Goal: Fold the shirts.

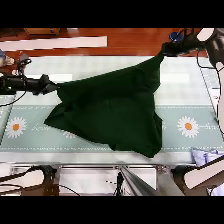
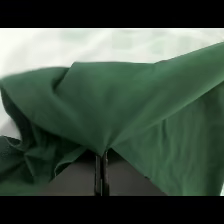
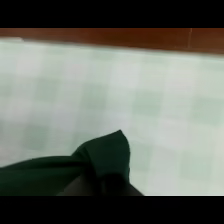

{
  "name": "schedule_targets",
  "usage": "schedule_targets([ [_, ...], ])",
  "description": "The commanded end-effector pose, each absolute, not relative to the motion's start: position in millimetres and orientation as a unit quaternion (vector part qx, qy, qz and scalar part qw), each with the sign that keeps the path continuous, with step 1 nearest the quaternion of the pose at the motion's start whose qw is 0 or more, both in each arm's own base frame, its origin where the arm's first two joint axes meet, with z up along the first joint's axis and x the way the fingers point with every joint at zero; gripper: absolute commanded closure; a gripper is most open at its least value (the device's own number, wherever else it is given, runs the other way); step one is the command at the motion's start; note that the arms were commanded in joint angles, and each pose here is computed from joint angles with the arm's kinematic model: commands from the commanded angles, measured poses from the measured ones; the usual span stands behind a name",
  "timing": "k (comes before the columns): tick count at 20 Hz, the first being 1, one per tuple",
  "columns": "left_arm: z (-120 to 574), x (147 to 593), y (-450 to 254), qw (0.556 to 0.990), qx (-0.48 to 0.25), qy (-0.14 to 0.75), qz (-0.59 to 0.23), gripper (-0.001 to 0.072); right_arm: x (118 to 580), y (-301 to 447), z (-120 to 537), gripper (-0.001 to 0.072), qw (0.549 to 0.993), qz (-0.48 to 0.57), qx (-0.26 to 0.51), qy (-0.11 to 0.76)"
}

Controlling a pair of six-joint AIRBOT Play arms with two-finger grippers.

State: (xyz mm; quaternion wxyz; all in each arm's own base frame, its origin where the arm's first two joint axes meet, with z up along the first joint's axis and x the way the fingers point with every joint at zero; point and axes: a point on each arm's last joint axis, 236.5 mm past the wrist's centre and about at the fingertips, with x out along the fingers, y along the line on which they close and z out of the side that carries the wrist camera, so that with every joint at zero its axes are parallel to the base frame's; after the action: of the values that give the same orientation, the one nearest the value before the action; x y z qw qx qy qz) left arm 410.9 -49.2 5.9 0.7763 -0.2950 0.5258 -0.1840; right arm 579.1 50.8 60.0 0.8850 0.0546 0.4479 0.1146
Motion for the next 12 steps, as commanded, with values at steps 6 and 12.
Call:
schedule_targets([
  [6, 64.1, 445.3, 0.6, 0.815, -0.271, 0.478, -0.184, 0.0081, 494.0, 34.9, 148.3, 0.0234, 0.87, 0.12, 0.022, 0.477],
  [12, 32.9, 363.4, 80.7, 0.756, -0.22, 0.604, -0.119, 0.0084, 385.7, -23.6, 173.0, 0.024, 0.822, 0.028, -0.052, 0.566],
])
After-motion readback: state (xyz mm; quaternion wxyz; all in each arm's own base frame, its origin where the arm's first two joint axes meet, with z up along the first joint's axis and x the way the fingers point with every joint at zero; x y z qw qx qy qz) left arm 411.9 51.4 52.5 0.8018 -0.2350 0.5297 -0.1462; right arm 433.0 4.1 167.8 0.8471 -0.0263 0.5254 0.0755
